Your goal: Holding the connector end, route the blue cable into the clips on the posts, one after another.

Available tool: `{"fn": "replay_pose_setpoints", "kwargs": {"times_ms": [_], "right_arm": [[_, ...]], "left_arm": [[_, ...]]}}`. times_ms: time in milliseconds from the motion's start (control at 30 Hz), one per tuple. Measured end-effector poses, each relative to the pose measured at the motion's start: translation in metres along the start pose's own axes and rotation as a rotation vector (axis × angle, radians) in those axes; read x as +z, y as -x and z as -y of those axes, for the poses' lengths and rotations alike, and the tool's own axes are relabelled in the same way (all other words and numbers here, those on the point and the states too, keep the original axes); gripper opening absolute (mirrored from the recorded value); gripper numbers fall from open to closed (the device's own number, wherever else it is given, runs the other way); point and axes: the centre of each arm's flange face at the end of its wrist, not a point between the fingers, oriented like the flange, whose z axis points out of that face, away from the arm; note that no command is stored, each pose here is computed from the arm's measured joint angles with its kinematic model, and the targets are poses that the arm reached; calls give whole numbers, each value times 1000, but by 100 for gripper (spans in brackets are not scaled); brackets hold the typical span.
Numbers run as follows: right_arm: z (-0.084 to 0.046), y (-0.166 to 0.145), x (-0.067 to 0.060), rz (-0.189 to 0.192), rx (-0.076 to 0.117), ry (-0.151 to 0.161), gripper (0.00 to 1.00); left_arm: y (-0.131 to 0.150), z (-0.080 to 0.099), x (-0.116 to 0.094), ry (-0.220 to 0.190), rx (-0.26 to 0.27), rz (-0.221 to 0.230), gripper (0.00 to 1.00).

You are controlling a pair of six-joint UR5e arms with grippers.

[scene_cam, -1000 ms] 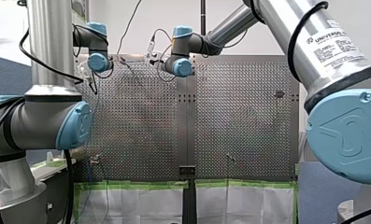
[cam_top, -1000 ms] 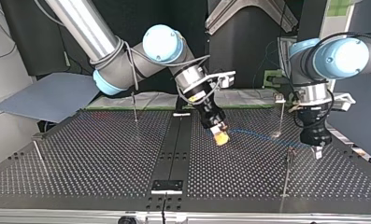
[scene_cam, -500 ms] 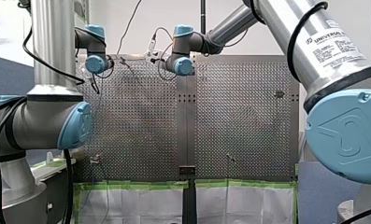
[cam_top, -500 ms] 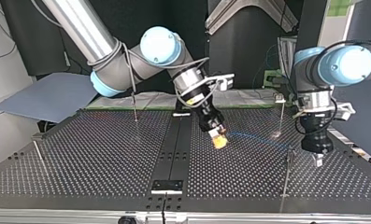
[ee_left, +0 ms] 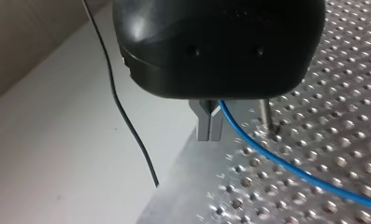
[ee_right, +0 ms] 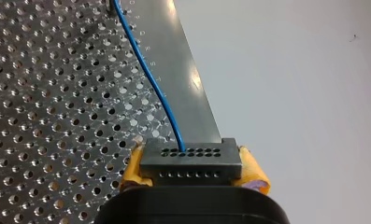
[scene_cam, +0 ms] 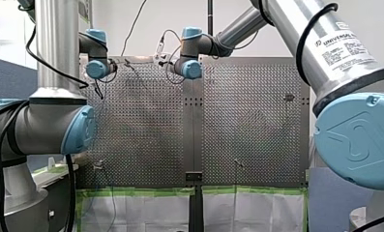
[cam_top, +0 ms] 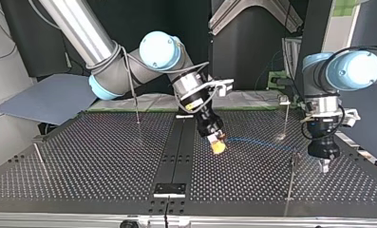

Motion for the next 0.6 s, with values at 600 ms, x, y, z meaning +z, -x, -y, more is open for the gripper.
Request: {"fn": "replay_pose_setpoints", "kwargs": {"times_ms": [600], "right_arm": [[-7,2,1,1,-7,-4,0]], "left_arm": [[-11,-11,19,-43,-82,5,0]]}}
